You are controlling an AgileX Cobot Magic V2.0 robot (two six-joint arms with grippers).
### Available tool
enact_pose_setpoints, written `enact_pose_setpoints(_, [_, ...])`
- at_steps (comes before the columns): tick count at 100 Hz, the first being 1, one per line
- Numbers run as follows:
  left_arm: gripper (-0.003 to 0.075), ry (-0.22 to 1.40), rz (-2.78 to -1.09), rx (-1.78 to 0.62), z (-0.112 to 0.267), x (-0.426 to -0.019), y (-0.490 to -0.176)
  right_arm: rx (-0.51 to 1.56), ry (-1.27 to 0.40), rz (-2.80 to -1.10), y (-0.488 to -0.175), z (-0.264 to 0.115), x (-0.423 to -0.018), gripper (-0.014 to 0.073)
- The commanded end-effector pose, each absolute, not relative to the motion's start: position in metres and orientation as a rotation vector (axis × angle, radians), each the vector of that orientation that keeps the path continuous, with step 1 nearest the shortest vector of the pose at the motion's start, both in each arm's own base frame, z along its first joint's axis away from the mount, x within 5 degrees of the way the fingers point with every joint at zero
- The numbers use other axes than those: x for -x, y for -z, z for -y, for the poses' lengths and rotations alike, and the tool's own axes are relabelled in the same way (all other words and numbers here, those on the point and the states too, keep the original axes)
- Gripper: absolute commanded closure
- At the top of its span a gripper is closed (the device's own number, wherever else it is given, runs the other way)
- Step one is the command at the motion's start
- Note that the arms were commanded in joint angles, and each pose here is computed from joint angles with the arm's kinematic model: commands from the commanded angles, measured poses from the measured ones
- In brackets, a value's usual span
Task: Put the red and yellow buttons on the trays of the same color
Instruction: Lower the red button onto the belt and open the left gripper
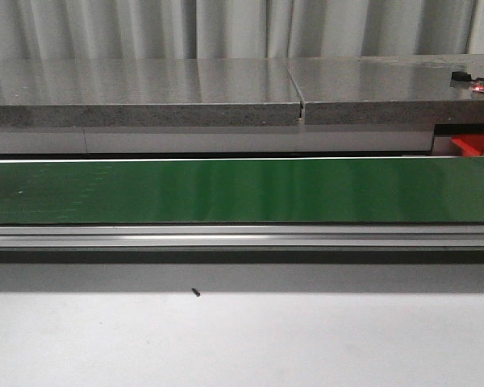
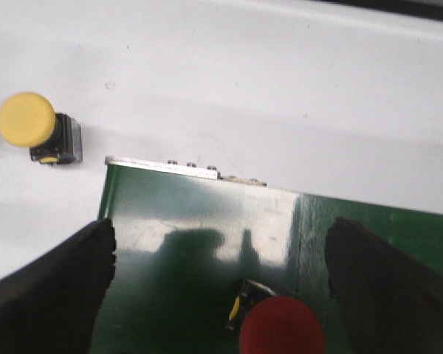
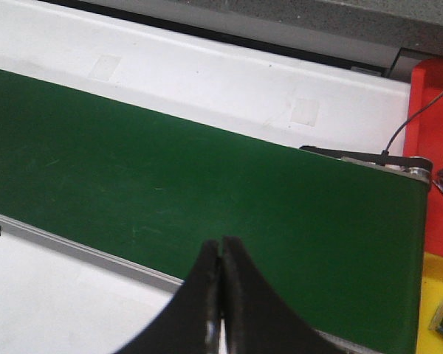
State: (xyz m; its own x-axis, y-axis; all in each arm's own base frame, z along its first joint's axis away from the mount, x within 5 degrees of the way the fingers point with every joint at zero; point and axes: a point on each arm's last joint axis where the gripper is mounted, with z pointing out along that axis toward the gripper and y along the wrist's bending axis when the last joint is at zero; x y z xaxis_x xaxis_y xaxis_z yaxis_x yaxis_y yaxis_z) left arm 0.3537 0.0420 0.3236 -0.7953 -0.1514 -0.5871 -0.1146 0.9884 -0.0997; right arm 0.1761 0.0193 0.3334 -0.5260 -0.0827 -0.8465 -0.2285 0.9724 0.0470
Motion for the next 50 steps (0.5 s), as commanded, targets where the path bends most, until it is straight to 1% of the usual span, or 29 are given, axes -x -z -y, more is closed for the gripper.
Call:
enact_pose_setpoints(1, [0.0153, 0.057, -2.341, 0.22, -0.052, -0.348, -0.366, 0.202, -0.164, -2.034, -0.347, -0.018, -0.178, 0.0663])
enact_pose_setpoints(12, [0.0153, 0.013, -2.299, 0.294, -0.077, -0.346, -0.376, 0.202, -0.164, -2.034, -0.347, -0.018, -0.178, 0.0663])
enact_pose_setpoints(23, [0.0153, -0.039, -2.282, 0.405, -0.112, -0.34, -0.374, 0.202, -0.164, -2.034, -0.347, -0.018, -0.178, 0.0663])
enact_pose_setpoints(36, [0.0153, -0.117, -2.308, 0.524, -0.152, -0.333, -0.36, 0.202, -0.164, -2.034, -0.347, -0.018, -0.178, 0.0663])
enact_pose_setpoints(50, [0.0153, -0.167, -2.333, 0.611, -0.185, -0.332, -0.34, 0.202, -0.164, -2.034, -0.347, -0.018, -0.178, 0.0663])
